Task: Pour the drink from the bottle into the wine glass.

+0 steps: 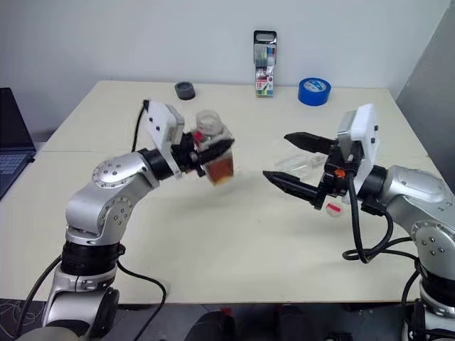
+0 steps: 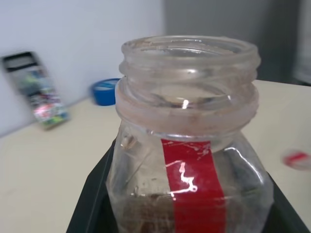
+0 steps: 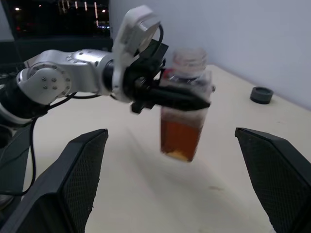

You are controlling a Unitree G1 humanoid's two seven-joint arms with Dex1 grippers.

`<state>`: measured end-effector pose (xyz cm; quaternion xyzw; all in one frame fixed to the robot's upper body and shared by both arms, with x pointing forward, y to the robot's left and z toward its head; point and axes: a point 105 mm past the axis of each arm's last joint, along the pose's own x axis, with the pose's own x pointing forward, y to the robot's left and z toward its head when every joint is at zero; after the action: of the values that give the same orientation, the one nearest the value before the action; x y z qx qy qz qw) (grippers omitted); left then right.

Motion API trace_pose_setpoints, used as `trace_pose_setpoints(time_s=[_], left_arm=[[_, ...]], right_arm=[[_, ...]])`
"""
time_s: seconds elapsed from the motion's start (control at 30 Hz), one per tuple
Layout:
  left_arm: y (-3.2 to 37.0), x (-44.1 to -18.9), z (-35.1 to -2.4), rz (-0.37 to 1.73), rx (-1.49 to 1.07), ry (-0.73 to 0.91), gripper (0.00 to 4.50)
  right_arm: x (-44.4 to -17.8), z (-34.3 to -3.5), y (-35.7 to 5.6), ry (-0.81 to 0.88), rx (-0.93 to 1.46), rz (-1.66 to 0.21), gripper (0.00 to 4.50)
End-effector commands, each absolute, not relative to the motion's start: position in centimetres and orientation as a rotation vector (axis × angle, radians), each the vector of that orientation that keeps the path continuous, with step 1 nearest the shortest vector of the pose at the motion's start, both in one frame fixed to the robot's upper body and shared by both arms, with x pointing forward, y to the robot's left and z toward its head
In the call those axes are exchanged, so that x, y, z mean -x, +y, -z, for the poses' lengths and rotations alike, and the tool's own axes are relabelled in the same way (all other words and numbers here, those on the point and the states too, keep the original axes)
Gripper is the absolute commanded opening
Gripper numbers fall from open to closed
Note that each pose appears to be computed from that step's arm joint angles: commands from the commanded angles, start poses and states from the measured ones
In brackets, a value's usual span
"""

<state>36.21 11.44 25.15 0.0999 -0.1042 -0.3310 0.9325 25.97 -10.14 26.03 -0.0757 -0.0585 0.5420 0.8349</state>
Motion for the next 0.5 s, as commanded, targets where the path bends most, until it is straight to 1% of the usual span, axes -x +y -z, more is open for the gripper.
trace_pose_setpoints(time_s=[0.03, 0.13, 0.23, 0.43, 0.5], left_arm=[[13.8, -37.3, -26.7, 0.479, -0.22, -0.279, 1.79], [15.2, -38.0, -26.3, 0.355, -0.2, -0.293, 1.79], [17.1, -38.7, -25.1, 0.229, -0.162, -0.281, 1.79], [19.1, -39.0, -23.6, 0.135, -0.11, -0.311, 1.79], [19.8, -39.3, -23.0, 0.097, -0.121, -0.298, 1.79]], right_arm=[[-26.0, -27.2, -9.5, -0.179, 0.148, -1.166, 4.47], [-25.8, -27.6, -8.7, -0.192, 0.145, -1.2, 4.47], [-26.1, -28.1, -8.5, -0.203, 0.131, -1.203, 4.47], [-26.3, -28.4, -8.1, -0.213, 0.134, -1.208, 4.47], [-26.3, -28.3, -8.0, -0.211, 0.132, -1.208, 4.47]])
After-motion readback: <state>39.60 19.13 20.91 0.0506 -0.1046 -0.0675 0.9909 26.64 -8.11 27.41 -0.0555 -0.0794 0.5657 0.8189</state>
